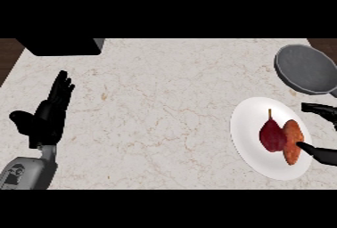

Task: Pick the pear from the plate and place it in the pan

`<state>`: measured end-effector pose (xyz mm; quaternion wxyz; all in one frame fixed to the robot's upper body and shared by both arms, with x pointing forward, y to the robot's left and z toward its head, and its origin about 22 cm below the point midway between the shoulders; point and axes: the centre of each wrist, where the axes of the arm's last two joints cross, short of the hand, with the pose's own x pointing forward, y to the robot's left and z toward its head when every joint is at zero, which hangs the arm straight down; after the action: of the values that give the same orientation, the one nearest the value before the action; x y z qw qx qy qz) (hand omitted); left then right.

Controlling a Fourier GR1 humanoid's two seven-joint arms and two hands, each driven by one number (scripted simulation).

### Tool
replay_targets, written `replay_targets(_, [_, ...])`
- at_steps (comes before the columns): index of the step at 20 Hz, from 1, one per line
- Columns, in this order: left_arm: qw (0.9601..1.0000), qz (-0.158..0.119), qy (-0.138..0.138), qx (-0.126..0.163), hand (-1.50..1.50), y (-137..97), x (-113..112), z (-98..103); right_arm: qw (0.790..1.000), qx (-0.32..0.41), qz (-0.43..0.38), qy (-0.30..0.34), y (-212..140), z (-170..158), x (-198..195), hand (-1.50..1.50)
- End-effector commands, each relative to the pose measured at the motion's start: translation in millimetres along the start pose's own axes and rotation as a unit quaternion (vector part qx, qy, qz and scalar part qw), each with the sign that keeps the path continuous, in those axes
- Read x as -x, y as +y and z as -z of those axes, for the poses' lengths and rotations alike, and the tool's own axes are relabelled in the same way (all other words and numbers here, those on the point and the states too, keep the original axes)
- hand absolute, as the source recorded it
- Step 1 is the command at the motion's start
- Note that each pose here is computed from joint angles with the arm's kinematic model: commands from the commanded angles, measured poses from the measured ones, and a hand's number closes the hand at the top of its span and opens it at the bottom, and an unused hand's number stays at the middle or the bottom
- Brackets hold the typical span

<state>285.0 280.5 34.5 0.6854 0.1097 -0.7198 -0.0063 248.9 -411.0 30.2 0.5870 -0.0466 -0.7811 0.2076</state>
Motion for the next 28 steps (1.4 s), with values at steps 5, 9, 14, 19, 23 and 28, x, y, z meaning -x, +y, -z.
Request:
replay_targets(5, [0.9997, -0.011, 0.001, 0.022, 0.0, -5.0, -22.4, 12.8, 0.989, -0.033, -0.145, -0.013, -112.4, -25.0, -41.2, -1.5])
replay_targets(9, [0.9999, 0.001, -0.003, 0.012, 0.0, -0.3, -17.6, 18.9, 0.964, -0.119, -0.235, 0.026, -145.6, -7.9, -96.4, -1.5])
replay_targets(14, [0.9997, -0.008, -0.003, 0.024, 0.0, -1.0, -16.7, 6.3, 0.963, -0.124, -0.233, 0.044, -150.0, 27.1, -134.5, -1.5])
replay_targets(19, [0.9999, -0.003, -0.003, 0.017, 0.0, -9.5, -14.6, 4.6, 0.949, -0.123, -0.289, 0.027, -142.6, 46.4, -147.3, -1.5])
replay_targets(23, [0.9998, -0.006, -0.004, 0.02, 0.0, -6.4, -9.1, 20.0, 0.955, -0.135, -0.26, 0.035, -105.2, 65.7, -128.9, -1.5])
replay_targets(28, [0.9998, 0.0, 0.002, 0.018, 0.0, 10.6, -16.2, 27.1, 0.956, -0.198, -0.213, 0.022, -85.0, 68.9, -141.7, -1.5])
